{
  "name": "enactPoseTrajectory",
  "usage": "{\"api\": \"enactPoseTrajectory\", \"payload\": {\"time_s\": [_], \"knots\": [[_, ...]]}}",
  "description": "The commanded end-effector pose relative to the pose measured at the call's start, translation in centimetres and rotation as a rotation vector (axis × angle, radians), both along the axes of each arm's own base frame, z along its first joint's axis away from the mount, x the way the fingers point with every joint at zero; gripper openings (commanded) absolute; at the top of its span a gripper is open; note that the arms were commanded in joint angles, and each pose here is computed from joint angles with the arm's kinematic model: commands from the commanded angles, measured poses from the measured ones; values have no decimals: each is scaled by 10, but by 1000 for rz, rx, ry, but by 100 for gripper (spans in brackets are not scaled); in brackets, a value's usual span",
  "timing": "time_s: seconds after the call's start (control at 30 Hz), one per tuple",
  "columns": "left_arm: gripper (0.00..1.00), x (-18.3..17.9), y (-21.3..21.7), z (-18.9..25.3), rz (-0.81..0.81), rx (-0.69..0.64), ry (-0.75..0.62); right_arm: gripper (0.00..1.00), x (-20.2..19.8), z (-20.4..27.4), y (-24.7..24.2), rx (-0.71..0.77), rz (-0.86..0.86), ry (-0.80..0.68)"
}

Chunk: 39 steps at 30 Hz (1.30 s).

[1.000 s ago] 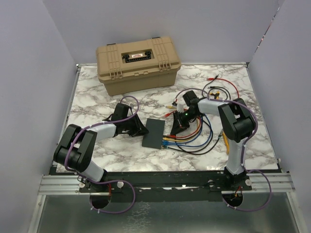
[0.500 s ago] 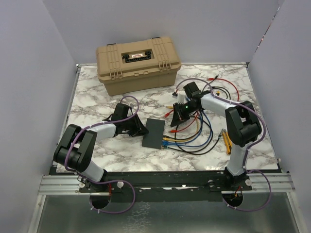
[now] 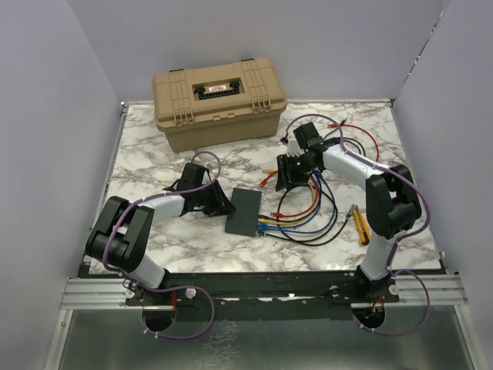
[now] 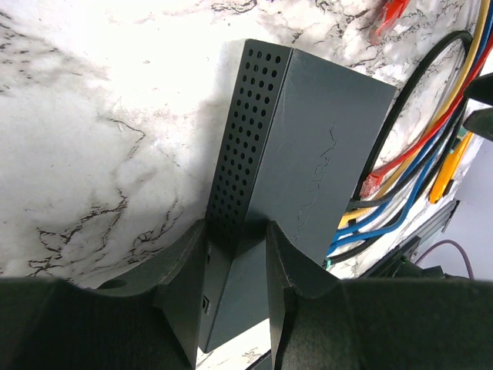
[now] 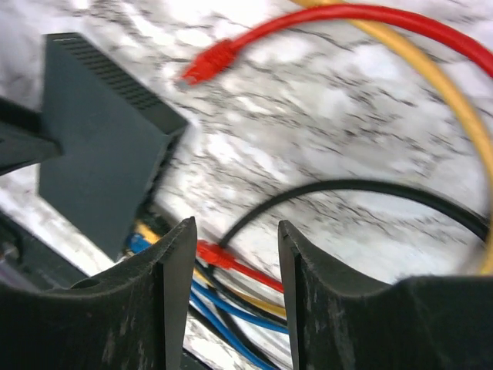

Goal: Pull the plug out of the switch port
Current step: Pick up the connector from the center of the board.

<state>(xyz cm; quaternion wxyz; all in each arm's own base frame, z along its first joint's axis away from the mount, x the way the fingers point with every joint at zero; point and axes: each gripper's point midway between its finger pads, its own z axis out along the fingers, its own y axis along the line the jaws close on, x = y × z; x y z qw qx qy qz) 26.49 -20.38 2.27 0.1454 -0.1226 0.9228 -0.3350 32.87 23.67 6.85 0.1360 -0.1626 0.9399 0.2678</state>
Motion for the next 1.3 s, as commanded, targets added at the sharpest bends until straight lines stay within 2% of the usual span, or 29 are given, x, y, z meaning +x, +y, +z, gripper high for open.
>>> {"api": "enactPoseTrajectory", "payload": {"time_s": [0.0,0.1,0.23,0.5,0.63,0.77,1.07,1.17,1.27], "knots": [[0,-48,58,-69,31,313,204,52,8,-5,-47,-229,-137,-69],[0,-48,57,-69,27,313,206,57,17,-6,-69,-312,-207,-98],[0,-49,57,-71,22,314,209,58,31,-6,-95,-362,-289,-122],[0,-49,57,-71,21,316,213,57,61,-14,-130,-357,-369,-95],[0,-50,57,-72,18,316,217,53,68,-19,-129,-333,-352,-74],[0,-50,57,-73,18,316,218,43,69,-20,-117,-276,-325,-60],[0,-50,57,-74,15,318,222,40,61,-33,-108,-233,-285,-11],[0,-49,57,-73,15,316,219,34,58,-42,-109,-242,-281,9],[0,-49,57,-73,14,315,219,33,56,-47,-111,-254,-284,11]]}}
